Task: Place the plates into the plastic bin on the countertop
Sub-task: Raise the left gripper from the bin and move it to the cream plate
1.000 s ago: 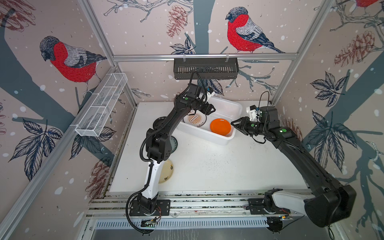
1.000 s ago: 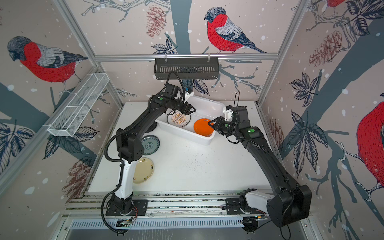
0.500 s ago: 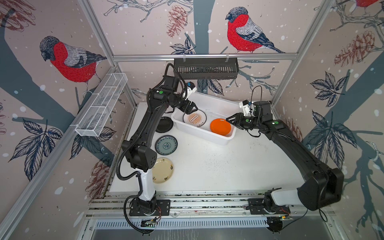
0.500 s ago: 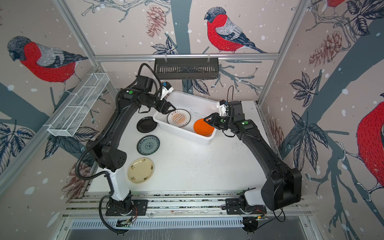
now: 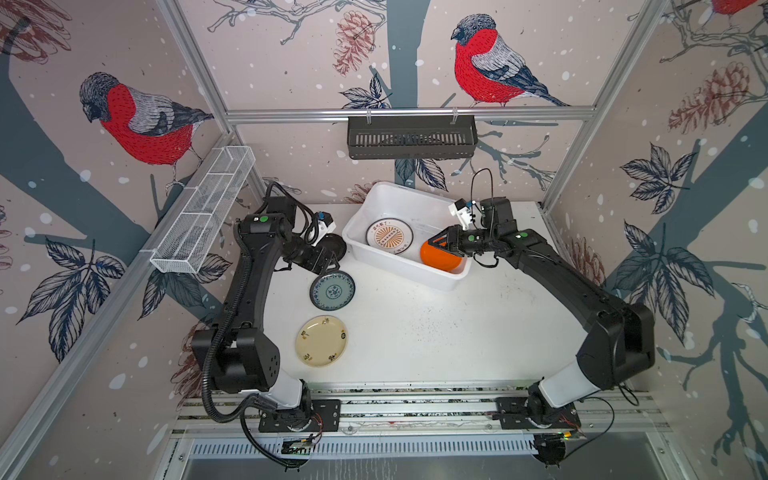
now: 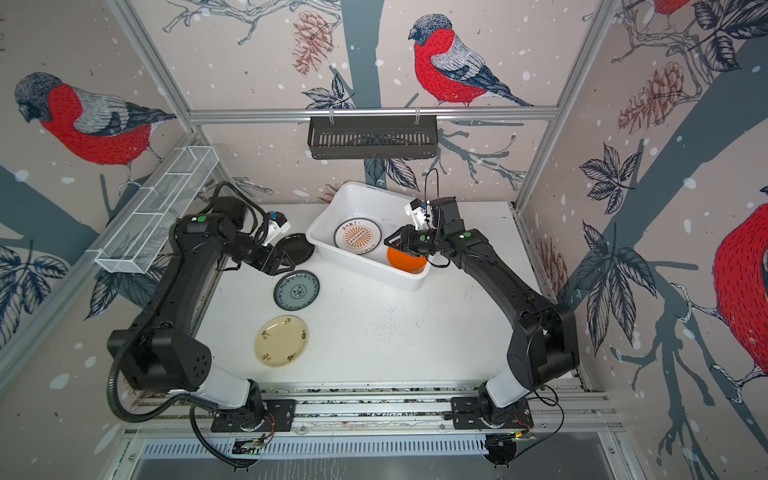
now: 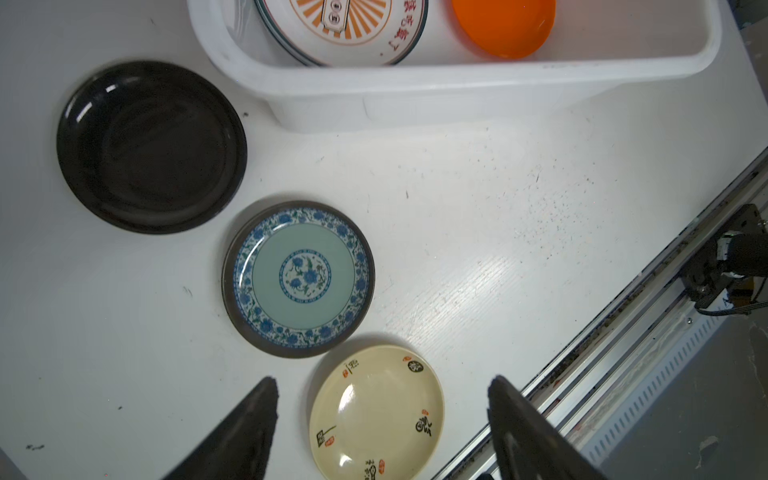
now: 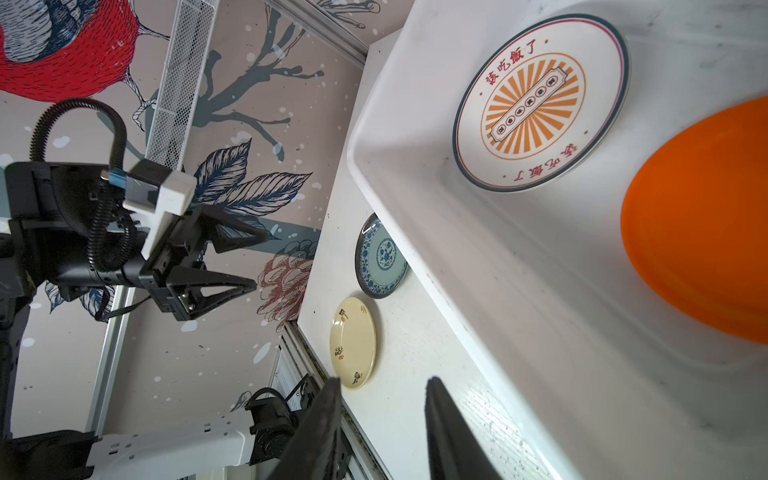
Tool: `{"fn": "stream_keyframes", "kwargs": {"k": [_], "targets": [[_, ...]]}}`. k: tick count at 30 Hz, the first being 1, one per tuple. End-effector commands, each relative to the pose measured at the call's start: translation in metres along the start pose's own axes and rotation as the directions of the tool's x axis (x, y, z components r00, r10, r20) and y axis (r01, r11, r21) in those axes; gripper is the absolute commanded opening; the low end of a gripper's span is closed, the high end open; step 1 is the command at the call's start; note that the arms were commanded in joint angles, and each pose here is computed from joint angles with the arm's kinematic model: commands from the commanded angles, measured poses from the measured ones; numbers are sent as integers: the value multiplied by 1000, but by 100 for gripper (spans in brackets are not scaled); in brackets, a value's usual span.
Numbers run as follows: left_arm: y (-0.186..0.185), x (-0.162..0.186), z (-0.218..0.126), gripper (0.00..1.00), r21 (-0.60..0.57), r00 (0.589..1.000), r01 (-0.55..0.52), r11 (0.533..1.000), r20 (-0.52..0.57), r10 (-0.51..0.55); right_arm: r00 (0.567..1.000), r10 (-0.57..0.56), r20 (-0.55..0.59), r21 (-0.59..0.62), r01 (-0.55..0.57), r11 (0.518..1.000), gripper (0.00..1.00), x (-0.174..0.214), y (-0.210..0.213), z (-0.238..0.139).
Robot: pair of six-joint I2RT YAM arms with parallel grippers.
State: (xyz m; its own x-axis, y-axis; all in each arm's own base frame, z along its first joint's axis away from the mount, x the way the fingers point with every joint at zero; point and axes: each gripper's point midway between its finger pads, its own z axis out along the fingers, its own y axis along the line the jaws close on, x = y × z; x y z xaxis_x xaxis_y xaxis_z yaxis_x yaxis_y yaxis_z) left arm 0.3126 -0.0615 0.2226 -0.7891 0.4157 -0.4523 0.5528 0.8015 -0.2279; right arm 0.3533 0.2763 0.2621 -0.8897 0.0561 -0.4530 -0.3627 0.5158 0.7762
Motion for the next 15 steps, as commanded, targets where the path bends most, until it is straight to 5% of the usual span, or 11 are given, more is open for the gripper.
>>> {"fn": "stream_keyframes", "kwargs": {"k": [1,15], "targets": [[3,39,3,79,-20,996,-31,999,-79,29,999,-46,9,-54,46,997,35,-6,14,4],[35,142,44,69,2,969,66,998,-239,-64,999,-42,0,-62,42,997,33,5,20,8]]}}
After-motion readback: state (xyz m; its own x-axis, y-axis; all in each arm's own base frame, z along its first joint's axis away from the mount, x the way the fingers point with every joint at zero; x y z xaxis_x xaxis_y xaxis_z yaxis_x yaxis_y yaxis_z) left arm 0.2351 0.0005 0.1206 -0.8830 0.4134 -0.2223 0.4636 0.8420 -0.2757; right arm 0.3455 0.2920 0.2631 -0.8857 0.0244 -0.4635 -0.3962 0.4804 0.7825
